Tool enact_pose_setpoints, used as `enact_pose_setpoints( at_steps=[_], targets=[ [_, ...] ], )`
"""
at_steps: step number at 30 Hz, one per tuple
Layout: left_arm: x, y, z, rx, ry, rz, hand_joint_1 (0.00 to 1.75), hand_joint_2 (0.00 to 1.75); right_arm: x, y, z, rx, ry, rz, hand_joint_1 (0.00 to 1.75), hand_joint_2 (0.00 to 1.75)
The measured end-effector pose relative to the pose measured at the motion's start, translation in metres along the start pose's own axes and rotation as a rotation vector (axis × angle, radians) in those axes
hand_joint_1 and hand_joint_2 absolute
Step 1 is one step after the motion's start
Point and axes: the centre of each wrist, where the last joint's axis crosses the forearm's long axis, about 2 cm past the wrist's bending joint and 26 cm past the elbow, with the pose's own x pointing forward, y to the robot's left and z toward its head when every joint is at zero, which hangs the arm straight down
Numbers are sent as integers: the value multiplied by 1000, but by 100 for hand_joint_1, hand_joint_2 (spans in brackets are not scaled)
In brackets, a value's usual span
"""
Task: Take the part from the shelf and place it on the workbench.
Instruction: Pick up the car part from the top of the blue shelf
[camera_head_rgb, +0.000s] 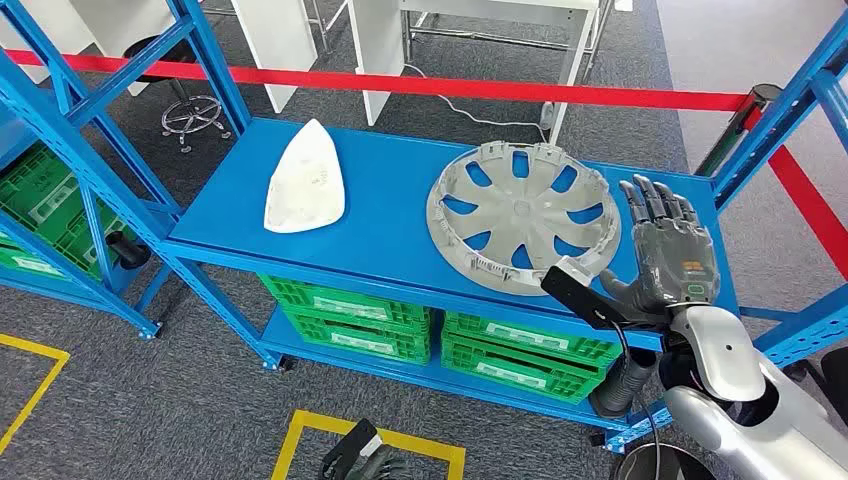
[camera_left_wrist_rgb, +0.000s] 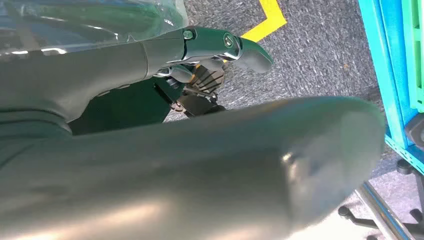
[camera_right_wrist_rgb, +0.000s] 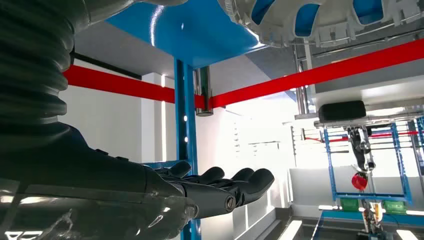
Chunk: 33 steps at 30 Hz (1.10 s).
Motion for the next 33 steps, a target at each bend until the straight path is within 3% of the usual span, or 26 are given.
enact_pose_setpoints(
  at_steps=[33],
  targets=[
    [1, 1, 0, 7, -12, -2, 0, 0, -1, 0, 0, 8, 3, 2, 0, 175]
  ],
)
